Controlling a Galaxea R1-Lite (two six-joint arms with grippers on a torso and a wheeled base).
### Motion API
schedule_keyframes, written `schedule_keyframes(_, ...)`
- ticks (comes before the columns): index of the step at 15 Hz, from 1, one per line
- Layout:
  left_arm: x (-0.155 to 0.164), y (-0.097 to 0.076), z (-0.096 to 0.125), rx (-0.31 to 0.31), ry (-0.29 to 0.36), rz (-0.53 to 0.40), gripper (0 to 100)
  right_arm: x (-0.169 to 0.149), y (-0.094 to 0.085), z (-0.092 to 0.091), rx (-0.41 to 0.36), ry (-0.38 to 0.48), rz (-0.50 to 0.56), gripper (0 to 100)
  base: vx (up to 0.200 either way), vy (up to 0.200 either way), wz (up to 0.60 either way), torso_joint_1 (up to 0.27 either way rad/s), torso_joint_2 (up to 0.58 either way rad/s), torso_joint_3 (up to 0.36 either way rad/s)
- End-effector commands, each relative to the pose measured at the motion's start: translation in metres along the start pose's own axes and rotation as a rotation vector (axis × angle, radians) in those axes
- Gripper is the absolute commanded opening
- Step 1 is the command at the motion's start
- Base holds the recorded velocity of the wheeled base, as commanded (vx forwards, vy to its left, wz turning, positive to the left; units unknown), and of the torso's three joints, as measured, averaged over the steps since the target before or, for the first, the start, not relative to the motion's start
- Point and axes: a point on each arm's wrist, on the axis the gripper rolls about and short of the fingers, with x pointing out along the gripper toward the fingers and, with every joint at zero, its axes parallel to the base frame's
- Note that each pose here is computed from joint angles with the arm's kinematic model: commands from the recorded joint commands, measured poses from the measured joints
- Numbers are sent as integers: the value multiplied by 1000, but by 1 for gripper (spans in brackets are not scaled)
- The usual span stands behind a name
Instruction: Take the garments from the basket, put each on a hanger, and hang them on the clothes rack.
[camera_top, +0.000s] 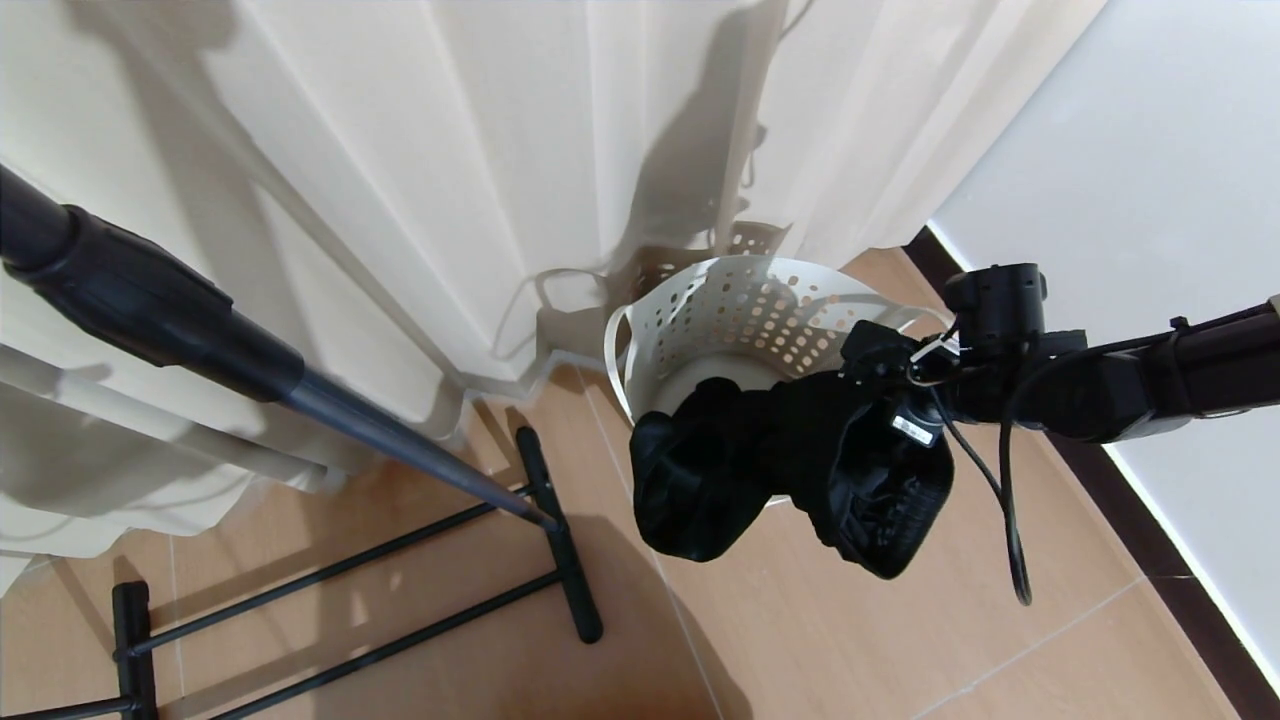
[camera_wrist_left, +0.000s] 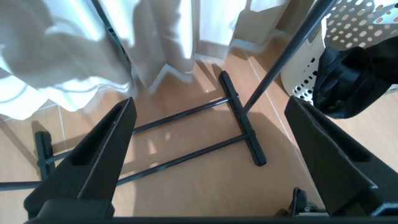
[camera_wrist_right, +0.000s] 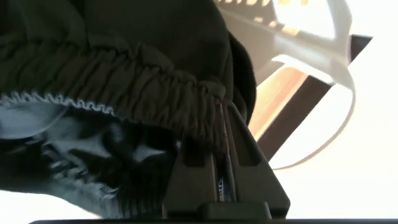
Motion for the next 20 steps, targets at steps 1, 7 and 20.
schedule_keyframes(1,0,0,0,0,-1,-1,100,-55,-4,-3,108,-40,-29,0,0,0,0,0,0,0)
schedule_keyframes(7,0,0,0,-1,-1,0,100,-159,30,5,313,-225,31,0,0,0,0,0,0,0)
schedule_keyframes(20,0,0,0,-1,0,-1,100,-197,59,-27,422,-233,69,0,0,0,0,13,-42,148)
